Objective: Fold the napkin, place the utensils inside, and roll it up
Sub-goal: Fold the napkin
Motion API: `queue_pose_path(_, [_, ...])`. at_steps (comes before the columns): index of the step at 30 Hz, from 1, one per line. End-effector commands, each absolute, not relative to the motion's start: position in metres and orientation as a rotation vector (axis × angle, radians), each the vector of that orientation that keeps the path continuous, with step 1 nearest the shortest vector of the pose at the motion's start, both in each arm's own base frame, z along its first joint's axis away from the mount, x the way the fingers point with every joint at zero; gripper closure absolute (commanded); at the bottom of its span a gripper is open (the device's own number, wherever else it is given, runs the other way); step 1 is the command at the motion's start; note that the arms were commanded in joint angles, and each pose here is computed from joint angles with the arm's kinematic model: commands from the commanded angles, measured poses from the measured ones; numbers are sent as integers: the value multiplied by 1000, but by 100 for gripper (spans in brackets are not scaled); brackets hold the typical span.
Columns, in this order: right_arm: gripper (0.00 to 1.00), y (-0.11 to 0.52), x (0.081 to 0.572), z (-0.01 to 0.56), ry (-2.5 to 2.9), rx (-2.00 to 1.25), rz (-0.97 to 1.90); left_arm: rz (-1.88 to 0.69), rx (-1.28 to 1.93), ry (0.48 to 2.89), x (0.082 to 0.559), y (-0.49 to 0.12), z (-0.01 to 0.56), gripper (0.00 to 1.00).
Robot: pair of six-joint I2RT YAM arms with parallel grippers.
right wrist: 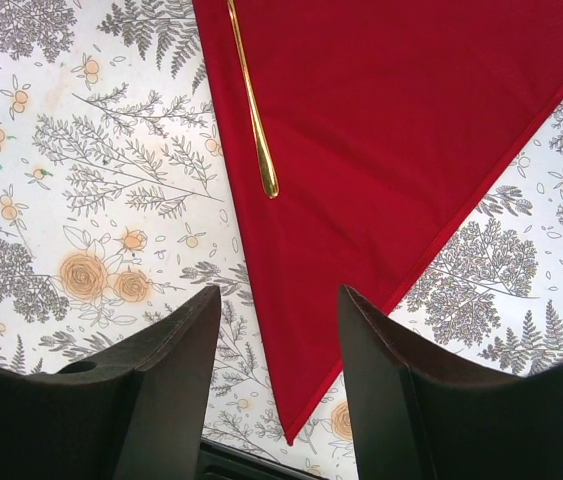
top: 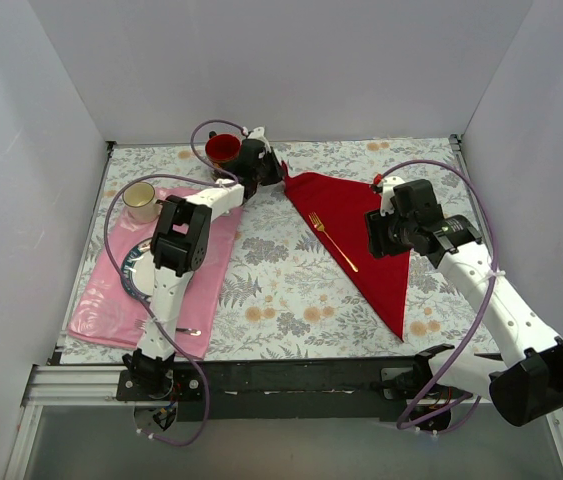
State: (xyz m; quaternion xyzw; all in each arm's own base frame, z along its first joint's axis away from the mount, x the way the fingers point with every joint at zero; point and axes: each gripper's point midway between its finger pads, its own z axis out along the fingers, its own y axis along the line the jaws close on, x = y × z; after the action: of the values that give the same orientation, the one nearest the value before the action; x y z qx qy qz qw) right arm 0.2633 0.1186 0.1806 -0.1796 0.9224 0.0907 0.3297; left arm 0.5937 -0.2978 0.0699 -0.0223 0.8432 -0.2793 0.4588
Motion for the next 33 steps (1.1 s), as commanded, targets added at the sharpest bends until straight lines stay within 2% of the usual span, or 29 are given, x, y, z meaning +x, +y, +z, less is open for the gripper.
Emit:
queue_pose_path(1, [41,123,267,196,2349,-440,277,-792,11,1934,579,-320,163,100])
queue_pose_path(11, [40,120,263,198,2339,-419,273,-944,130,1961,514,-375,192,99])
queue_pose_path(19, [40,122,260,200,2330,-387,301,-969,239,2016,456,-403,187,97])
queue_pose_path(33, [39,124,253,194,2342,-371,332,-1008,299,2078,408,-419,175,97])
